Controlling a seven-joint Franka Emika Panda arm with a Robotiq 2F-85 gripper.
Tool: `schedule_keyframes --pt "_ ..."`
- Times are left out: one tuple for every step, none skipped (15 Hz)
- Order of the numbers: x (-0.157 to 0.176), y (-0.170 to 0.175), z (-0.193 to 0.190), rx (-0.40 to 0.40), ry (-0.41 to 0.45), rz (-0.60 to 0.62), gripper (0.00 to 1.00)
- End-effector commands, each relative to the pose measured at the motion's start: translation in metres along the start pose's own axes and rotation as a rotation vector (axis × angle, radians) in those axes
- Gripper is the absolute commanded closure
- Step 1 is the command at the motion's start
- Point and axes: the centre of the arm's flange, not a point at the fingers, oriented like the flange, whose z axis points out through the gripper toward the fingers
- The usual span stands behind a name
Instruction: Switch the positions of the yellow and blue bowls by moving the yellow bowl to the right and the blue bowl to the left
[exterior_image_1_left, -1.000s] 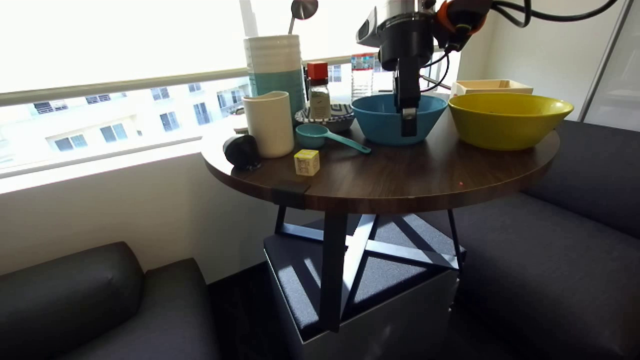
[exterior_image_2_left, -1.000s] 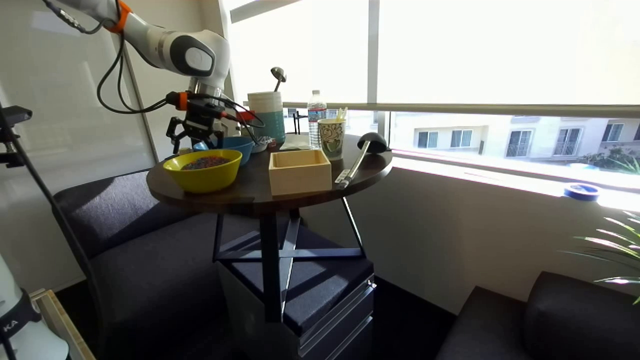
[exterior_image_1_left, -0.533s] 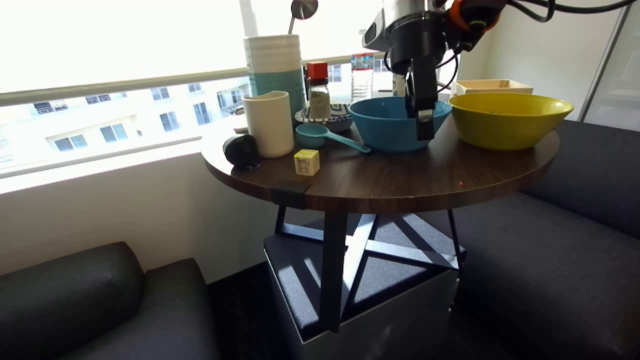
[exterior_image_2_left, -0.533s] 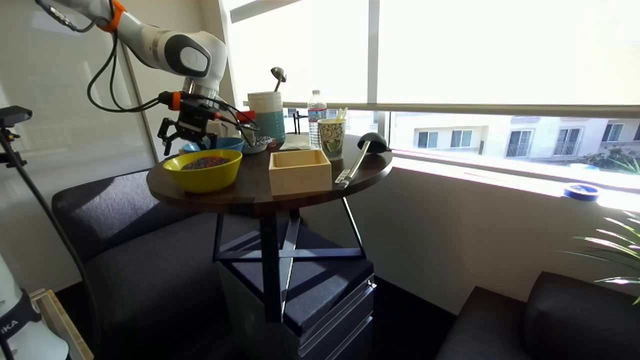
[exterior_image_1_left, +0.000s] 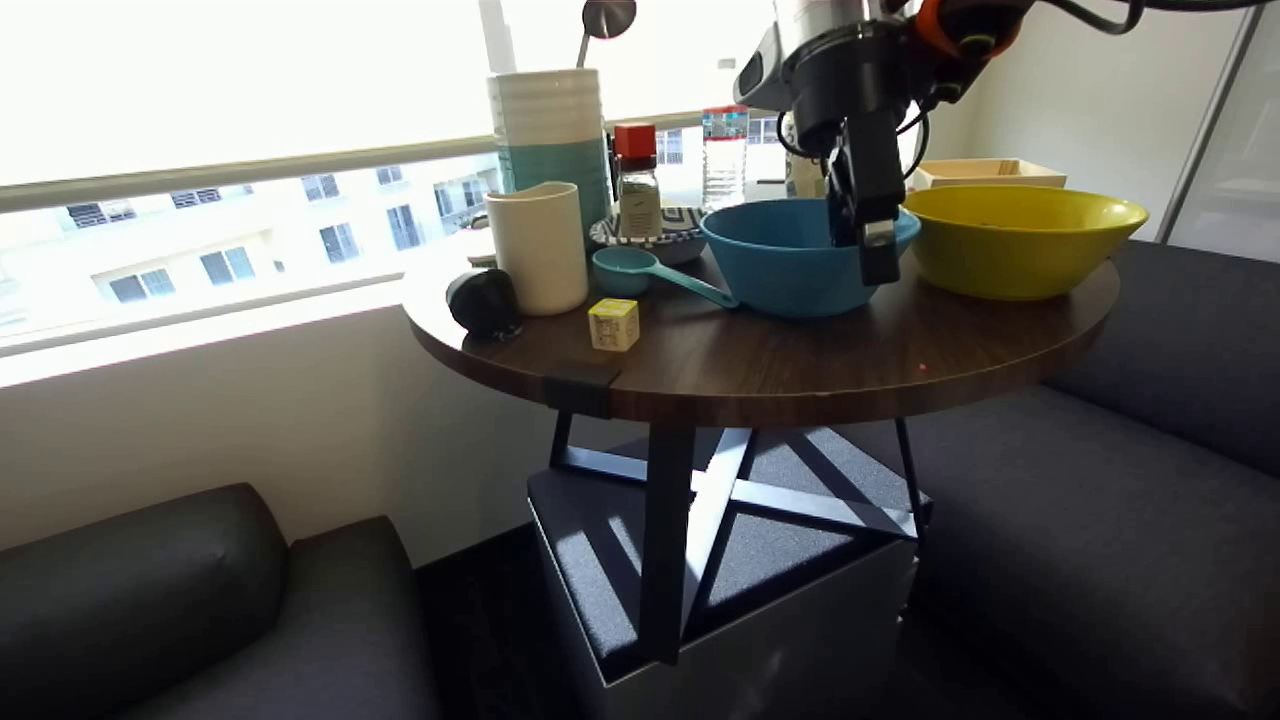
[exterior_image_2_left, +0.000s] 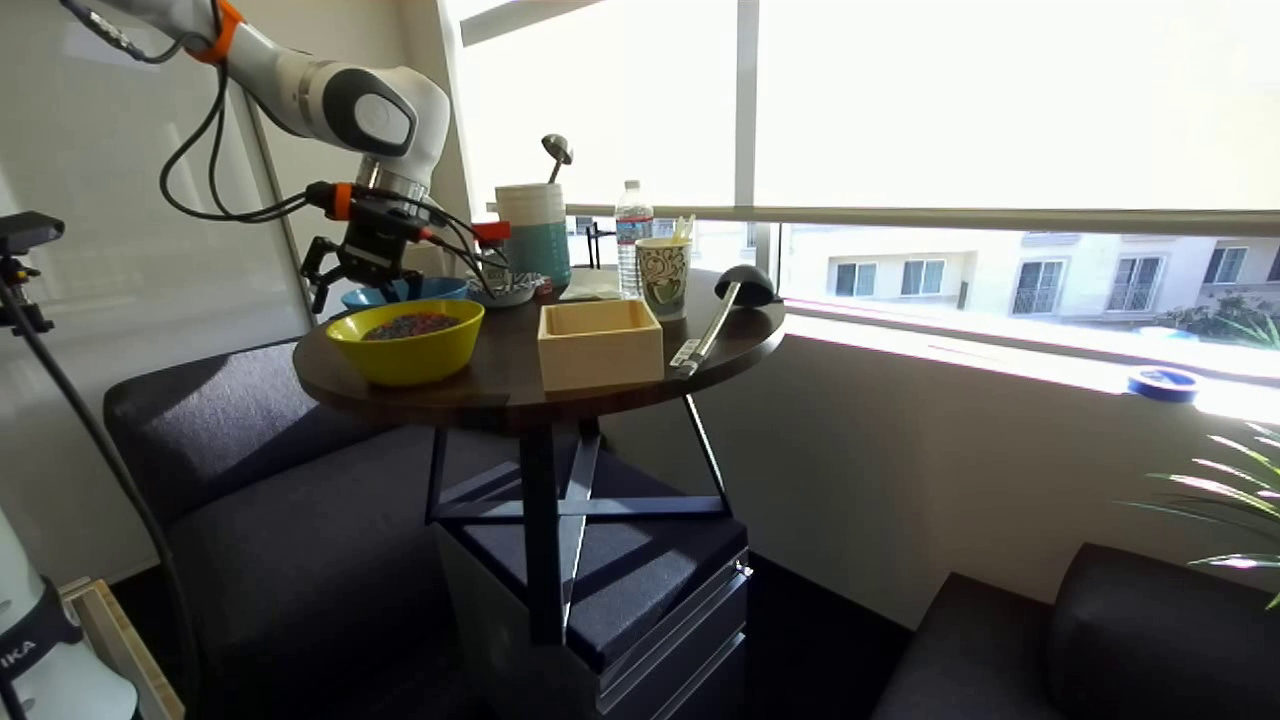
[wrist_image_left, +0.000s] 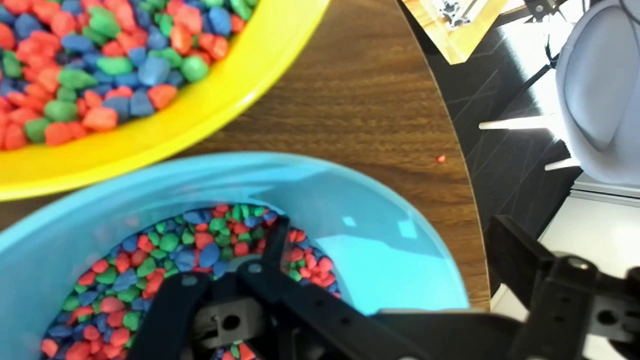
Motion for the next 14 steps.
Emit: schedule_keyframes --pt "-0.016 -0.012 0.007 0.01 -0.037 0.006 0.0" --pt "-0.018 -0.014 0.008 0.014 -0.042 0.008 0.0" --pt "-0.02 -0.014 0.009 0.016 -0.048 0.011 0.0" --pt "-0.022 -0.015 0.008 0.009 -0.05 0.015 0.0" --pt "-0.024 -0.016 0.003 -0.015 -0.035 0.021 0.0" --pt "-0.024 -0.016 -0.003 -0.047 -0.017 0.026 0.0" --pt "-0.027 -0.018 -0.011 -0.077 0.003 0.04 0.0" --pt "-0.029 -0.019 -0.019 -0.116 0.025 0.044 0.0" --pt "-0.031 -0.02 -0.026 -0.153 0.041 0.051 0.0" --pt "-0.034 -0.022 -0.035 -0.195 0.065 0.054 0.0" --pt "-0.036 -0.025 -0.044 -0.233 0.089 0.06 0.0" --pt "-0.038 -0.028 -0.053 -0.275 0.107 0.06 0.0" --pt "-0.042 -0.03 -0.06 -0.306 0.119 0.062 0.0" --pt "-0.048 -0.03 -0.065 -0.354 0.106 0.057 0.0"
